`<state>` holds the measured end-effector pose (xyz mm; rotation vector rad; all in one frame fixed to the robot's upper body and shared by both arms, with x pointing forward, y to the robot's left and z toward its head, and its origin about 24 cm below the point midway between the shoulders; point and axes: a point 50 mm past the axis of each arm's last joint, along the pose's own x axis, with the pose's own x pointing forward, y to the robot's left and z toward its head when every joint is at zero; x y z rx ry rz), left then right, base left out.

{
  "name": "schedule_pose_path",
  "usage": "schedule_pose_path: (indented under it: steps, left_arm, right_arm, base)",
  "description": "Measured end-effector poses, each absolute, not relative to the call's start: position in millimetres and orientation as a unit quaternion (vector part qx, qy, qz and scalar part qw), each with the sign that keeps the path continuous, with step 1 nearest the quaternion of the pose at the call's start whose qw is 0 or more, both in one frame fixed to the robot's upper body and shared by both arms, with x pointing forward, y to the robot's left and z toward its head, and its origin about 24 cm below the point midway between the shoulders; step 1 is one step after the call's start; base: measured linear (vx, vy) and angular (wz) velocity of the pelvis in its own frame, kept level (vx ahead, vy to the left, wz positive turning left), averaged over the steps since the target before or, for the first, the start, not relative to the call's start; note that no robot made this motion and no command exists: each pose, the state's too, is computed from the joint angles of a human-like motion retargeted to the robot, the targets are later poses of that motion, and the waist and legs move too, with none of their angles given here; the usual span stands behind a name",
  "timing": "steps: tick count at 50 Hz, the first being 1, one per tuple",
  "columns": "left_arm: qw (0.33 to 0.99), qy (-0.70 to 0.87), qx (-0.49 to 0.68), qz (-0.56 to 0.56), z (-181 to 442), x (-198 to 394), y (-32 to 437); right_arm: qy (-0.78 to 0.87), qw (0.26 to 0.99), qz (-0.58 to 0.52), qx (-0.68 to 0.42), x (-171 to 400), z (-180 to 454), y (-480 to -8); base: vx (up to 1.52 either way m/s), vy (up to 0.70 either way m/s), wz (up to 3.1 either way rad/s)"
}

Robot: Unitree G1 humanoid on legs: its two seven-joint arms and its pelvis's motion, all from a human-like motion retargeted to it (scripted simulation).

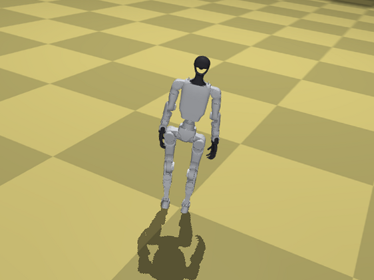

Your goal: In place motions

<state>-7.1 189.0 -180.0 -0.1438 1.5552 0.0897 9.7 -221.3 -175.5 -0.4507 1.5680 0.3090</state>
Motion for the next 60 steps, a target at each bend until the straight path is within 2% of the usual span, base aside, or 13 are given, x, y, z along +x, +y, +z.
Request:
schedule_pose_path:
  steps: [10, 16, 20, 25, 31, 39, 45, 53, 60]
  left_arm:
    - [0.733, 0.679, -0.044, 0.021, -179.3, 7.3, 195.6]
    - [0.742, 0.667, -0.061, 0.032, -177.6, 20.4, 204.1]
    - [0.756, 0.654, -0.028, 0.017, -172.4, 36.3, 226.0]
    - [0.736, 0.676, -0.001, 0.031, -172.3, 22.5, 232.5]
    - [0.716, 0.689, -0.085, 0.071, -175.3, 1.0, 217.1]
    - [0.703, 0.703, -0.072, 0.080, -175.6, -8.3, 217.1]
    - [0.708, 0.698, -0.062, 0.093, -174.3, -11.3, 225.1]
    - [0.710, 0.679, -0.130, 0.135, -176.3, -10.1, 214.3]
    - [0.705, 0.688, -0.107, 0.134, -177.0, -17.1, 210.4]
  right_arm:
    - [0.686, 0.662, 0.155, -0.260, 11.4, -171.4, -240.3]
    - [0.644, 0.720, 0.141, -0.216, 51.1, -172.6, -222.2]
    - [0.618, 0.756, 0.133, -0.169, 71.7, -172.5, -204.9]
    - [0.634, 0.732, 0.159, -0.195, 59.8, -173.1, -211.6]
    - [0.636, 0.708, 0.146, -0.269, 60.9, -169.4, -232.9]
    - [0.689, 0.708, 0.022, -0.157, 39.2, -169.0, -242.3]
    - [0.743, 0.662, -0.043, -0.087, -7.4, -169.8, -236.7]
    - [0.758, 0.639, 0.032, -0.125, -25.9, -172.6, -221.8]
    - [0.725, 0.667, 0.067, -0.155, 8.4, -175.8, -215.4]
  base:
    - [-0.03, 0.09, -2.12]
    - [-0.23, 0.07, -1.48]
    - [-0.36, 0.03, -2.16]
    - [-0.15, -0.03, -2.71]
    - [-0.21, -0.03, -2.85]
    - [-0.11, -0.04, -2.62]
    - [0.11, -0.20, -1.71]
    - [0.12, -0.19, -1.11]
    - [0.12, -0.10, -1.72]
